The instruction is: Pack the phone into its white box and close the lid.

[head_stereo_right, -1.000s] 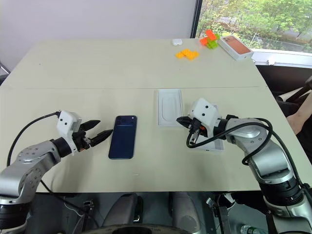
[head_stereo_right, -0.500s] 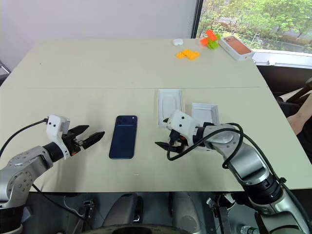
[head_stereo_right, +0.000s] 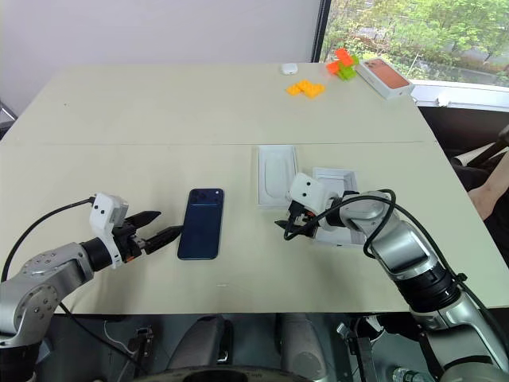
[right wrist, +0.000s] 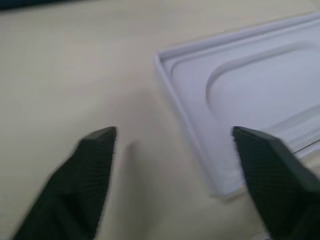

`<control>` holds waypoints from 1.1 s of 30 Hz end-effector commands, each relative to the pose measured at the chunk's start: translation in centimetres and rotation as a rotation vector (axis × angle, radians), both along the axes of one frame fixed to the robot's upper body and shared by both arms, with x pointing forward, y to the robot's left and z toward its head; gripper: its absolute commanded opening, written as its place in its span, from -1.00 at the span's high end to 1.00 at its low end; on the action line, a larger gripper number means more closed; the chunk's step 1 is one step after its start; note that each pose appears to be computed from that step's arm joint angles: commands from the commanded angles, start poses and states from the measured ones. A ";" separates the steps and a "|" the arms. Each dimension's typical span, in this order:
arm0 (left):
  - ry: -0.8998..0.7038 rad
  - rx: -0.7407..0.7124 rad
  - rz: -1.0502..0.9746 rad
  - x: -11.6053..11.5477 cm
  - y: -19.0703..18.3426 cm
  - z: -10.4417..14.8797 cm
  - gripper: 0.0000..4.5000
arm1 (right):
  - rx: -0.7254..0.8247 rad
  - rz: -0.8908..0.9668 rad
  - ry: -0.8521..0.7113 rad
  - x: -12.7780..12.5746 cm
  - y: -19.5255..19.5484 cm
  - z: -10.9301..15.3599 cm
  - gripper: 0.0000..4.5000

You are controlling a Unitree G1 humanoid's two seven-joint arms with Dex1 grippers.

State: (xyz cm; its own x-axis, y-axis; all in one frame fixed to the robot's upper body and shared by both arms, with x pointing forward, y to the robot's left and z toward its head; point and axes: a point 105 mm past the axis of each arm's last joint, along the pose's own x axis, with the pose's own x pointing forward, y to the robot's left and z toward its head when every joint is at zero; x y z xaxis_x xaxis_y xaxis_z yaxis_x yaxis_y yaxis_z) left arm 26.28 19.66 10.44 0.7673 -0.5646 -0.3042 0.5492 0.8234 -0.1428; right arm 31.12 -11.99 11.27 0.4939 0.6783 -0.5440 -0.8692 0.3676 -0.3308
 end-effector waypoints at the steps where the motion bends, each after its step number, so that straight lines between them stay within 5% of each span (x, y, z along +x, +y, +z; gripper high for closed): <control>1: -0.043 0.008 -0.005 -0.1 -0.1 0.9 -1.00 | -0.026 0.046 -0.046 0.0 0.0 0.7 0.16; 4: -0.044 0.005 -0.002 -0.1 -0.2 0.9 -1.00 | -0.043 0.047 -0.057 0.1 -0.1 0.5 0.83; 24: -0.052 -0.005 -0.003 0.4 -0.3 1.2 -1.00 | -0.070 0.157 -0.097 -0.5 0.1 0.7 0.92; 33: -0.054 -0.010 0.018 0.3 0.2 1.3 -1.00 | -0.065 0.398 -0.054 -4.7 0.2 1.5 0.92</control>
